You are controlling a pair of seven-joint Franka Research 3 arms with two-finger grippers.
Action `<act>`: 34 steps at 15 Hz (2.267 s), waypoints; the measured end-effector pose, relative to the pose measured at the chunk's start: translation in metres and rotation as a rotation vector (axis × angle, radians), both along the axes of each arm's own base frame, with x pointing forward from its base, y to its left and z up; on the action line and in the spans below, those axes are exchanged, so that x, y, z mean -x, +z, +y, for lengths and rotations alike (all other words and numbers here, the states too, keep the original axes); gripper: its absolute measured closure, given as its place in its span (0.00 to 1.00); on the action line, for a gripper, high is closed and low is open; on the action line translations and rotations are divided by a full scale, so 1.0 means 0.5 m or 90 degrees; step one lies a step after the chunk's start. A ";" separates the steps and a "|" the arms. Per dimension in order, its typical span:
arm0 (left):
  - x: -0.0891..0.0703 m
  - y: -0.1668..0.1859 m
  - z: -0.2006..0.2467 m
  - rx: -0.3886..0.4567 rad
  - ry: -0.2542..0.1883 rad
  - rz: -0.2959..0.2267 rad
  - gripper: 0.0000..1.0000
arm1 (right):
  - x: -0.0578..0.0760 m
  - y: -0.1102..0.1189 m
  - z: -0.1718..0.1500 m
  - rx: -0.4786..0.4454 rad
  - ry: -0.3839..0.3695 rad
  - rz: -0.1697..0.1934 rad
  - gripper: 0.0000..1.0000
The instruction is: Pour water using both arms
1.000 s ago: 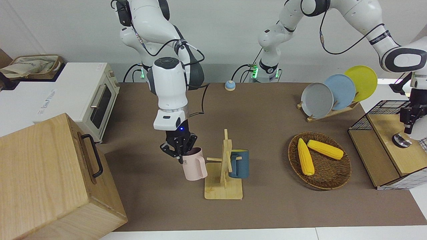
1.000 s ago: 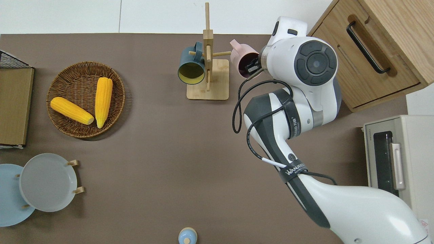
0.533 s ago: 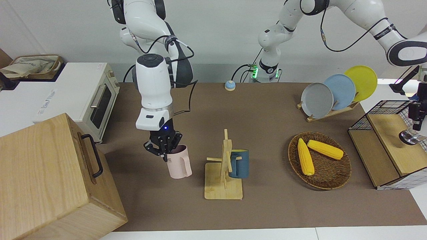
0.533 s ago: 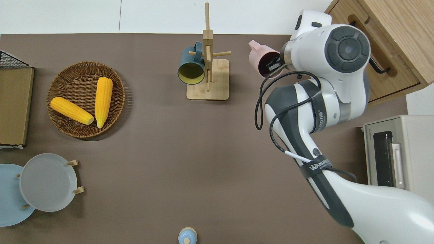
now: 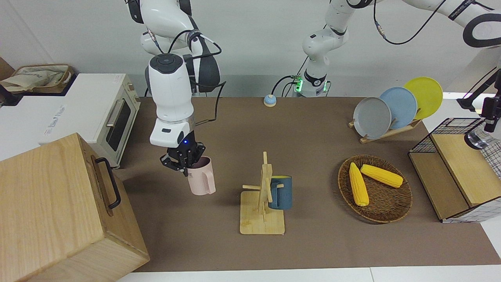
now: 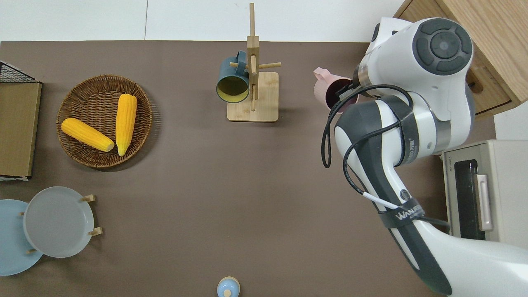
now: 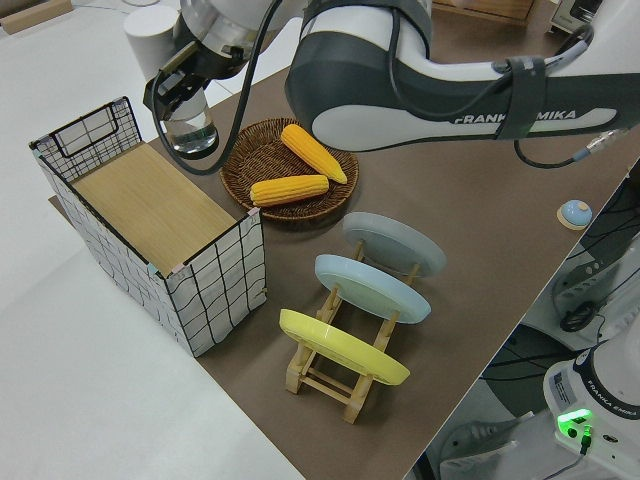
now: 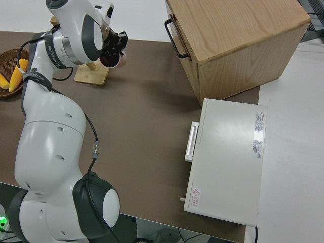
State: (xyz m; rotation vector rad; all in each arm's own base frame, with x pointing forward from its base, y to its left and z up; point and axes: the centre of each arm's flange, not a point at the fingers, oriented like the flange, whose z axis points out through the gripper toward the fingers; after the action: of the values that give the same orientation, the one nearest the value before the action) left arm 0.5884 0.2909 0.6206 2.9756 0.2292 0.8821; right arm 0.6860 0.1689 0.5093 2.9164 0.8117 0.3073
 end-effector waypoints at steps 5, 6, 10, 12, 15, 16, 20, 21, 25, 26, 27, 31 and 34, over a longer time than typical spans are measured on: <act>0.012 0.062 -0.143 -0.016 0.017 0.033 0.37 | 0.081 0.014 0.047 -0.003 -0.079 0.116 0.93; 0.015 0.064 -0.171 -0.018 0.023 0.038 0.37 | 0.098 0.008 0.071 -0.017 -0.102 0.135 0.93; 0.037 0.064 -0.261 -0.001 0.027 0.064 0.37 | 0.161 -0.036 0.191 -0.056 -0.175 0.193 0.93; 0.052 0.065 -0.292 -0.003 0.020 0.093 0.37 | 0.191 -0.053 0.249 -0.072 -0.214 0.217 0.93; 0.070 0.071 -0.352 -0.002 0.017 0.127 0.37 | 0.238 -0.078 0.340 -0.088 -0.291 0.250 0.93; 0.076 0.071 -0.372 0.000 0.013 0.135 0.37 | 0.253 -0.090 0.370 -0.089 -0.315 0.259 0.93; 0.112 0.038 -0.450 0.001 -0.003 0.164 0.37 | 0.301 -0.138 0.483 -0.119 -0.375 0.300 0.93; 0.126 0.028 -0.470 -0.001 -0.008 0.172 0.37 | 0.310 -0.151 0.505 -0.124 -0.386 0.304 0.93; 0.192 -0.007 -0.532 -0.012 -0.023 0.191 0.37 | 0.334 -0.222 0.585 -0.143 -0.430 0.307 0.93; 0.208 -0.016 -0.543 -0.010 -0.026 0.192 0.37 | 0.334 -0.239 0.594 -0.148 -0.439 0.311 0.93; 0.222 -0.024 -0.554 -0.007 -0.029 0.191 0.37 | 0.331 -0.253 0.599 -0.157 -0.445 0.316 0.93; 0.271 -0.067 -0.604 -0.004 -0.053 0.196 0.37 | 0.325 -0.299 0.615 -0.169 -0.463 0.321 0.93; 0.299 -0.096 -0.629 -0.008 -0.067 0.207 0.37 | 0.328 -0.327 0.632 -0.174 -0.474 0.312 0.93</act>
State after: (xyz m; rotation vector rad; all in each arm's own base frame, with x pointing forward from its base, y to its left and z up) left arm 0.4391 -0.0235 0.5726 3.0933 0.0713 0.3883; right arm 0.5220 0.4851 0.3458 3.3162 -0.3638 -0.4011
